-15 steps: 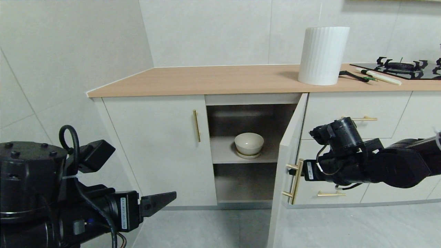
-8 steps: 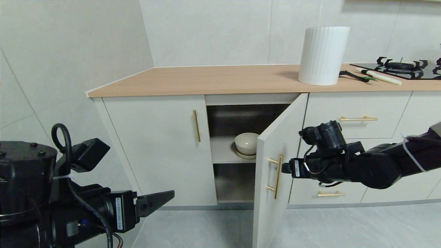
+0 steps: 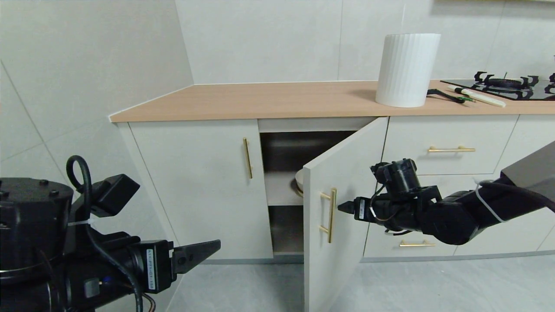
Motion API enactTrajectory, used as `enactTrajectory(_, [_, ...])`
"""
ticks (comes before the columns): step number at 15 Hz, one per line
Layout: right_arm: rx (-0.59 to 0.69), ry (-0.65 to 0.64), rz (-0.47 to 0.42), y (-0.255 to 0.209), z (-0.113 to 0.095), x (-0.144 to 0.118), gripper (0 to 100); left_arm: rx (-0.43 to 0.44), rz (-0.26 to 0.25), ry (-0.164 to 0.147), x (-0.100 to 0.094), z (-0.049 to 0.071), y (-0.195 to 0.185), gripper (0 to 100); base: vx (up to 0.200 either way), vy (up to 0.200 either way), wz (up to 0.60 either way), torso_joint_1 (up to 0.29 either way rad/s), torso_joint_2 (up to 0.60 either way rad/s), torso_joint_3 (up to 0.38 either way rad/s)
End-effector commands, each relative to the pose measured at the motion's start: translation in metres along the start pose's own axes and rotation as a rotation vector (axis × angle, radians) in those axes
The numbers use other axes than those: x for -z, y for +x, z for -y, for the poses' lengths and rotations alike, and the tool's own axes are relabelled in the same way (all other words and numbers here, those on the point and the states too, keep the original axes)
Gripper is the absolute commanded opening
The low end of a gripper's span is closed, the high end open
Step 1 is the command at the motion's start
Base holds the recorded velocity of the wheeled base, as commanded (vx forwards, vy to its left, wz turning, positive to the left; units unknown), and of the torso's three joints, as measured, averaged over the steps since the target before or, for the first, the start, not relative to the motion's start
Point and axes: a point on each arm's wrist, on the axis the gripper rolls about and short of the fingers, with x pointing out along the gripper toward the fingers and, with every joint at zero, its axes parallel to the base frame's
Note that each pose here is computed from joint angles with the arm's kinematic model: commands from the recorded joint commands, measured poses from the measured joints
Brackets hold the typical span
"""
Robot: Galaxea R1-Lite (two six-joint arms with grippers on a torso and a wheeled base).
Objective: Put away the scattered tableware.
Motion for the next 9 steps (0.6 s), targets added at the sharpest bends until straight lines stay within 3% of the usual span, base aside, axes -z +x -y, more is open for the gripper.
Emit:
enactTrajectory(1, [-0.006,0.012,0.001,0.006,-0.003,0.002,100,-0.001,-0.001,0.000,0.000,0.000,0.000,100,0.000,0.000,0.00,0.000,0.00,0.000])
enactTrajectory(2, [-0.009,0.031,0.013,0.009,-0.004,0.002,100,0.003,-0.006,0.002,0.001,0.000,0.000,100,0.000,0.000,0.00,0.000,0.00,0.000])
enactTrajectory(9, [-0.021,0.071,0.065,0.017,-0.013,0.002,100,0.018,-0.015,0.014,0.001,0.000,0.001,100,0.200,0.000,0.00,0.000,0.00,0.002])
